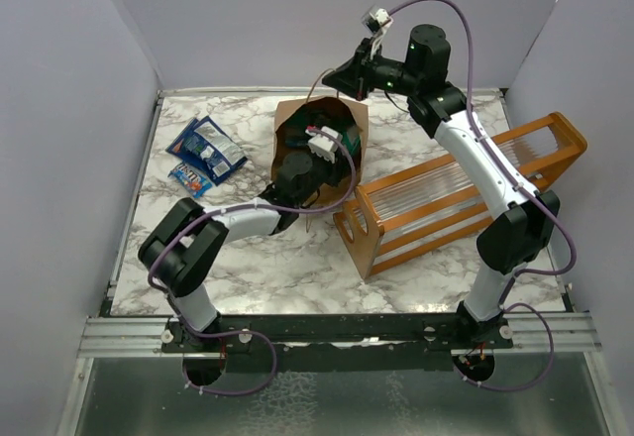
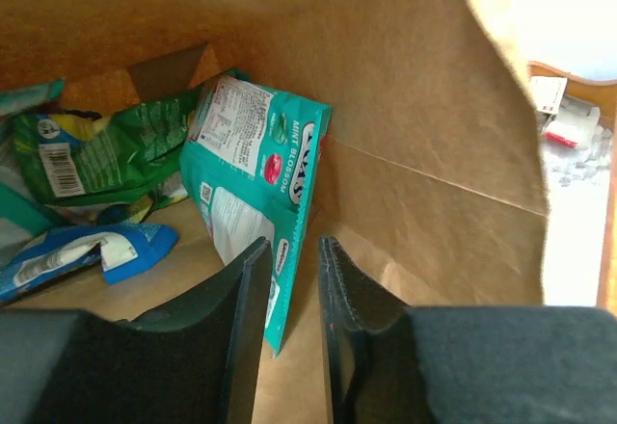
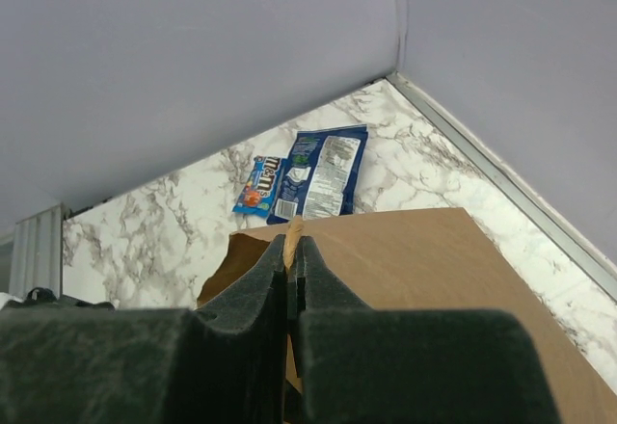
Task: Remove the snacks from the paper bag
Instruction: Take out the snack from the paper bag, then place the snack at the center of the board, then take out the snack from the paper bag.
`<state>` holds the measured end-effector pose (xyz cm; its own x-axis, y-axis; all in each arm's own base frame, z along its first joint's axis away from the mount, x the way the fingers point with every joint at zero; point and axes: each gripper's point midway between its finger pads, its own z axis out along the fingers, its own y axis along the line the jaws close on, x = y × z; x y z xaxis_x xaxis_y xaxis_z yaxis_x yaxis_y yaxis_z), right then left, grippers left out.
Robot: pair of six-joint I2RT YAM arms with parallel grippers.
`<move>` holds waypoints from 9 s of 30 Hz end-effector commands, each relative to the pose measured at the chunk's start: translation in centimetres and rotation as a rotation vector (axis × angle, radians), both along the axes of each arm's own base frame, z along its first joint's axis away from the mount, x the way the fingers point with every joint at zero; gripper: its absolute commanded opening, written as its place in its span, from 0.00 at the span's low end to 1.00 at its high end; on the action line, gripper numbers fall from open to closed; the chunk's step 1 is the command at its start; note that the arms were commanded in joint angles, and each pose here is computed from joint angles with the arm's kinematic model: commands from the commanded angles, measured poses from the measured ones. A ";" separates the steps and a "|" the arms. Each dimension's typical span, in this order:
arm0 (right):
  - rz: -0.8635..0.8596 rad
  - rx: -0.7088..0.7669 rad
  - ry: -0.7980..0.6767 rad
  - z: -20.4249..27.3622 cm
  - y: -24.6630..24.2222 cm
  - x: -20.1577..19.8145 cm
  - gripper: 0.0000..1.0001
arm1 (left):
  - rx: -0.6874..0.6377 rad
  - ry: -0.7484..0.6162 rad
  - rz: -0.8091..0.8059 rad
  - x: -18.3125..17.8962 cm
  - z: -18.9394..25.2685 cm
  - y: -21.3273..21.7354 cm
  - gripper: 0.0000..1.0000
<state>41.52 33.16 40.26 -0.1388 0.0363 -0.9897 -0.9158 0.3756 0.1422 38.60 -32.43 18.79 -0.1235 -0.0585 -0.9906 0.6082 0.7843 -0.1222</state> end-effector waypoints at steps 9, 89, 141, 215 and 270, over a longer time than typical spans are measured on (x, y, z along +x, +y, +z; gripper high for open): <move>0.028 0.099 -0.106 6.2 -0.6 -2.4 0.02 | 0.033 -0.080 -0.021 2.7 -1.4 -2.4 0.43; -0.081 0.066 -0.126 1.7 -2.3 -2.6 0.02 | 0.077 0.579 1.256 -5.8 0.4 39.9 0.00; 0.188 0.097 -0.158 -0.5 4.4 -7.6 0.02 | -0.413 0.571 0.474 -7.2 10.3 26.3 0.95; 0.254 0.205 -0.228 2.4 5.1 -13.9 0.02 | -0.714 0.609 0.669 -2.7 -1.5 7.5 0.40; 0.191 0.163 -0.252 2.4 4.6 -13.0 0.02 | -0.635 0.739 0.758 4.6 -10.9 5.0 0.51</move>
